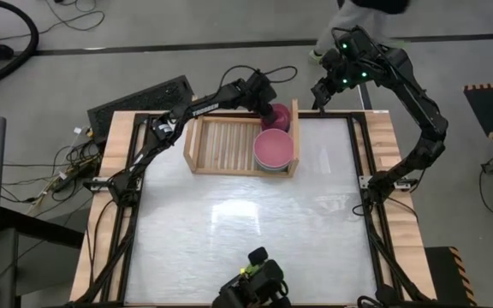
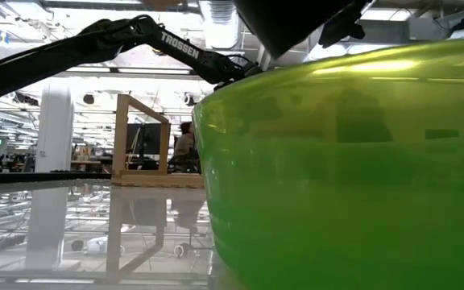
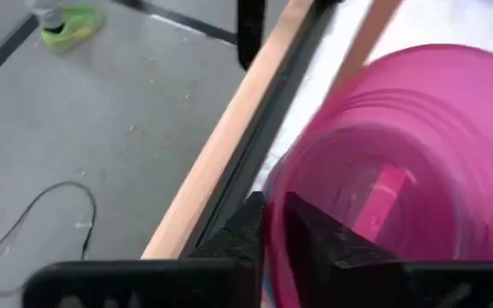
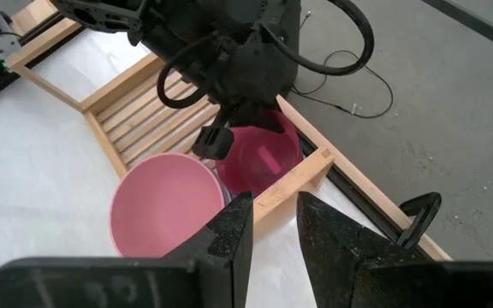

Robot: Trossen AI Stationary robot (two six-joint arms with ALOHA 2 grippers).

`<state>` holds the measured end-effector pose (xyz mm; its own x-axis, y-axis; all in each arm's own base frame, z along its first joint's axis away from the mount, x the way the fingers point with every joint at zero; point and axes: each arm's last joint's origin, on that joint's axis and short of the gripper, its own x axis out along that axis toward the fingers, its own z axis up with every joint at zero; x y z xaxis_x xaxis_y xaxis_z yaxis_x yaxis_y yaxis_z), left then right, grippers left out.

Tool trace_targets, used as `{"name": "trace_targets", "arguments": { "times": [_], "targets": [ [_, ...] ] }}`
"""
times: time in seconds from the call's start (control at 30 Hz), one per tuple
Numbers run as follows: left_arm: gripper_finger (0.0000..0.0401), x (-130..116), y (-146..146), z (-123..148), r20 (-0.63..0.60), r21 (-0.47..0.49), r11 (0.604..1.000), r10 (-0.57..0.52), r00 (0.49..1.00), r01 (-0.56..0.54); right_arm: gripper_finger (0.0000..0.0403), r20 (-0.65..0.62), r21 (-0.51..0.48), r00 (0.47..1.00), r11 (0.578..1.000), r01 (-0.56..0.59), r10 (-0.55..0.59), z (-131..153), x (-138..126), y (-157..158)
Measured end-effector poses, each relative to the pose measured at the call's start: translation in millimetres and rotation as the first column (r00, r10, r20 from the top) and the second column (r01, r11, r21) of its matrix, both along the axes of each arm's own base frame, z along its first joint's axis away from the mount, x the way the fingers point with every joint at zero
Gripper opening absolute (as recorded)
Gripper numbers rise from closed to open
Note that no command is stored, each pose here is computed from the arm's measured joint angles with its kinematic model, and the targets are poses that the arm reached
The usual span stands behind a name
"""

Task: Place and stack bowls onto a shelf
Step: Stack the light pink bowl on top of the light blue bowl on the shelf, then stack the light green bowl on top of the light pink bowl on the shelf

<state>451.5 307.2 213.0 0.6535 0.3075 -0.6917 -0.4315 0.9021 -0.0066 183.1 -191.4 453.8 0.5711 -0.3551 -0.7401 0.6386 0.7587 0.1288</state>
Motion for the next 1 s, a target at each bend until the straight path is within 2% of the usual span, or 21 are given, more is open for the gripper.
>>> {"name": "trace_targets", "arguments": {
  "times": [0.17,0.33,0.47,0.6,0.8,0.9,1.0],
  "targets": [
    [0.0083,1,-2,1,0.030,-0.029,0.998,-0.055,0.998,0.056,0.0119,0.001,0.001,1.000,1.000,0.002,-0.002,0,0,0],
    [0.0145,2,-2,1,0.036,-0.036,0.997,-0.065,0.997,0.067,0.0119,0.001,0.001,1.000,1.000,0.001,-0.001,0,0,0],
    [0.0187,0,-1,0,0.013,-0.028,0.999,-0.037,0.999,0.037,0.0119,0.001,0.001,1.000,1.000,0.001,-0.001,0,0,0],
    [0.0212,-5,2,3,-0.059,0.010,1.000,0.024,0.998,-0.024,0.0119,0.001,0.000,1.000,1.000,0.001,-0.001,0,0,0],
    [0.0219,-16,13,32,-0.011,0.008,0.999,0.050,0.999,-0.050,0.0119,-0.006,-0.010,1.000,1.000,-0.013,0.012,0,0,0],
    [0.0219,-29,16,53,0.069,-0.051,0.998,-0.039,0.997,0.042,0.0119,-0.008,-0.014,1.000,1.000,-0.019,0.019,0,0,0],
    [0.0220,-52,12,89,0.125,-0.093,0.984,-0.141,0.982,0.154,0.0119,-0.010,-0.019,1.000,1.000,-0.024,0.024,0,0,0]
  ]
}}
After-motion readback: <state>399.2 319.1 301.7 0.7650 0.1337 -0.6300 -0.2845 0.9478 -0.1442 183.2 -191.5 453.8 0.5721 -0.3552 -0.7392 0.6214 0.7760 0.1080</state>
